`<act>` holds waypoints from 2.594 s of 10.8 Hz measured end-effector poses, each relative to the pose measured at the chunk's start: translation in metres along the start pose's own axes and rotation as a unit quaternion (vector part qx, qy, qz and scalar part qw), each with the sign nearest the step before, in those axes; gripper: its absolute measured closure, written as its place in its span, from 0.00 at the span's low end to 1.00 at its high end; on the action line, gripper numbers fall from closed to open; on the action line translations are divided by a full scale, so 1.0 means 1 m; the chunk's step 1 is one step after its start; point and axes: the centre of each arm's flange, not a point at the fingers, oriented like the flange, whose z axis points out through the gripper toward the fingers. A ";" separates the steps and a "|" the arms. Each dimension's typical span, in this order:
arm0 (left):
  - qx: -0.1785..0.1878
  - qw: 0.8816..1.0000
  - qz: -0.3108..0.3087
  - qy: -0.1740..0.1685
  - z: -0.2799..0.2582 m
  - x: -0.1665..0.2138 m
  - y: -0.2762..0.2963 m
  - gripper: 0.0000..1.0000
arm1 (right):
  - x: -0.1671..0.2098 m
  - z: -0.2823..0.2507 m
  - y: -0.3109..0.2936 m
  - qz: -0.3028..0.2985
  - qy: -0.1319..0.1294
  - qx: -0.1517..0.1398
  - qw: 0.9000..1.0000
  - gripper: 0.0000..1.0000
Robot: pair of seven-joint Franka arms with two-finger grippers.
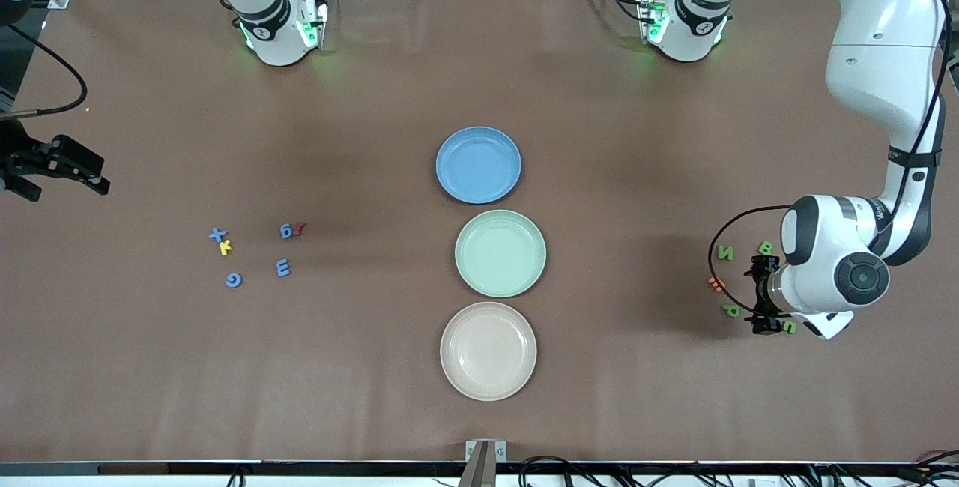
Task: Sort letters by color into matching plates
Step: 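Move the left gripper over the green and pink letter cluster, then grasp the green letter P with the left gripper and lift it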
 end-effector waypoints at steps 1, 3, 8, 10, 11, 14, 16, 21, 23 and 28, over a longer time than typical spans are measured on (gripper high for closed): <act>-0.014 1.000 -0.003 0.000 -0.002 0.000 0.003 0.00 | 0.000 0.000 0.000 0.000 0.000 0.000 1.000 0.00; -0.032 0.999 -0.008 -0.002 0.001 0.000 0.007 0.00 | 0.000 0.000 0.001 0.001 0.000 0.000 1.000 0.00; -0.021 1.000 -0.004 -0.007 0.036 -0.005 0.007 0.00 | -0.001 0.001 0.001 0.001 -0.004 0.000 1.000 0.00; -0.024 1.000 -0.002 -0.009 0.047 -0.008 0.007 0.00 | -0.001 0.001 0.001 0.001 -0.005 0.001 1.000 0.00; -0.028 1.000 0.000 -0.010 0.048 -0.011 0.008 0.00 | -0.001 0.001 0.001 0.001 -0.006 0.001 1.000 0.00; -0.042 0.999 0.003 -0.010 0.051 -0.016 0.011 0.00 | -0.002 0.002 0.001 0.001 -0.008 0.001 1.000 0.00; -0.044 0.999 0.004 -0.011 0.054 -0.016 0.012 0.00 | -0.002 0.002 0.001 0.002 -0.008 0.001 1.000 0.00; -0.050 0.999 0.005 -0.009 0.050 -0.016 0.014 0.18 | -0.003 0.002 0.007 0.006 -0.009 0.001 1.000 0.00; -0.055 0.998 0.004 -0.009 0.044 -0.015 0.016 0.47 | -0.003 0.004 0.009 0.009 -0.011 0.001 1.000 0.00; -0.053 0.999 0.004 -0.008 0.041 -0.015 0.016 0.73 | -0.003 0.005 0.011 0.010 -0.012 0.001 1.000 0.00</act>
